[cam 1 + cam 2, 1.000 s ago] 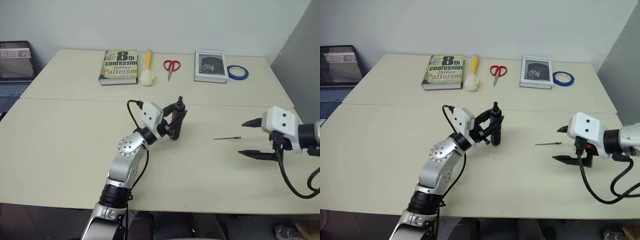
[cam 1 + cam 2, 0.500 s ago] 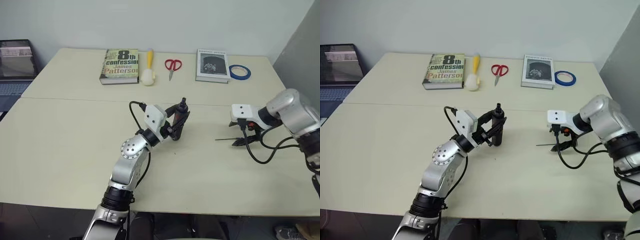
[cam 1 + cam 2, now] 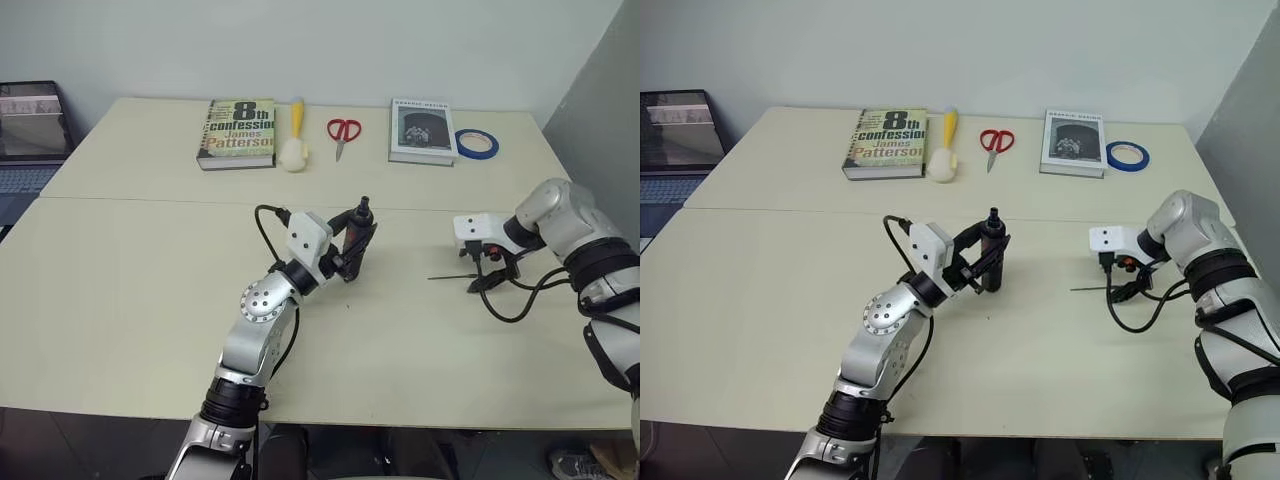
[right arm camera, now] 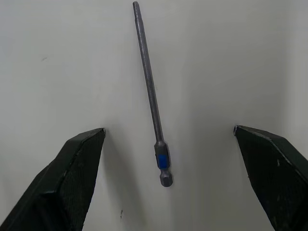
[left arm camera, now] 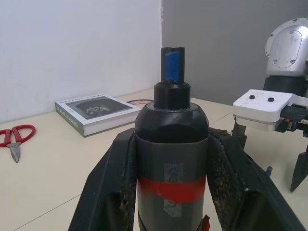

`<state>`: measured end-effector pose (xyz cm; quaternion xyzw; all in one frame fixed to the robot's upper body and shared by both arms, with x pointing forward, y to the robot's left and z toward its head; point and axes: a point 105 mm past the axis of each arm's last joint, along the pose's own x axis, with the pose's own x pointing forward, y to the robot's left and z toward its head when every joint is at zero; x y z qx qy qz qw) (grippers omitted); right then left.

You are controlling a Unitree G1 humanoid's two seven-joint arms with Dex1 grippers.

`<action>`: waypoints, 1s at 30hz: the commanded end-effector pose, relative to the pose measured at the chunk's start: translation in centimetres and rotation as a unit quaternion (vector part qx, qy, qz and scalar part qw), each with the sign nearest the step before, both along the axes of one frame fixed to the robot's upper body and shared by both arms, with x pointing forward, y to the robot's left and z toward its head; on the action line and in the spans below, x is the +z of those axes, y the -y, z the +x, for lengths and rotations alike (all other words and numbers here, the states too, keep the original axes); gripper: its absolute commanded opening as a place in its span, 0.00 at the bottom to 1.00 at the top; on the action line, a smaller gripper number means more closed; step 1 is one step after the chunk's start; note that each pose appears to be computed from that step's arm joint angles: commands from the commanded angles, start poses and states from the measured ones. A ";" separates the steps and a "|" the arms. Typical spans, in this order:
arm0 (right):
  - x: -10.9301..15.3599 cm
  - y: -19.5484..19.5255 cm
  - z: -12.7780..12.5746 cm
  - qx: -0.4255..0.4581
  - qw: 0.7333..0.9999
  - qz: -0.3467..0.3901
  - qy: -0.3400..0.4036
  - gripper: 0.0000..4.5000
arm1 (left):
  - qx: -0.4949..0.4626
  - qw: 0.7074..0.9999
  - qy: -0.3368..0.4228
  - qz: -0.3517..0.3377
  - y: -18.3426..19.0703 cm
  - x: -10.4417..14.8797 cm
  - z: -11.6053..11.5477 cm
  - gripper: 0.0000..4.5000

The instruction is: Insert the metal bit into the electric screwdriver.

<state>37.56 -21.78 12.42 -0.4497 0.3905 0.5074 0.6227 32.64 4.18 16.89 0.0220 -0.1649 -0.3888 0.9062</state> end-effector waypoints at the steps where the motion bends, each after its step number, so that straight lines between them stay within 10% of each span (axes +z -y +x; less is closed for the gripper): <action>1: 0.5 -0.2 0.5 -0.002 1.000 0.008 0.012 1.00 | -0.001 1.000 0.012 0.000 0.1 0.5 -0.3 0.36; 7: -0.1 -0.2 0.5 -0.004 1.000 0.003 0.009 0.89 | 0.001 1.000 0.012 0.002 0.0 0.5 -0.2 0.36; 24: -0.9 -0.4 -0.1 0.039 0.999 -0.037 -0.005 0.01 | 0.005 1.000 0.013 0.002 0.0 0.5 0.0 0.36; 30: -0.7 -0.3 -0.5 0.037 0.999 -0.034 -0.018 0.00 | 0.005 1.000 0.016 0.003 0.0 0.6 0.0 0.36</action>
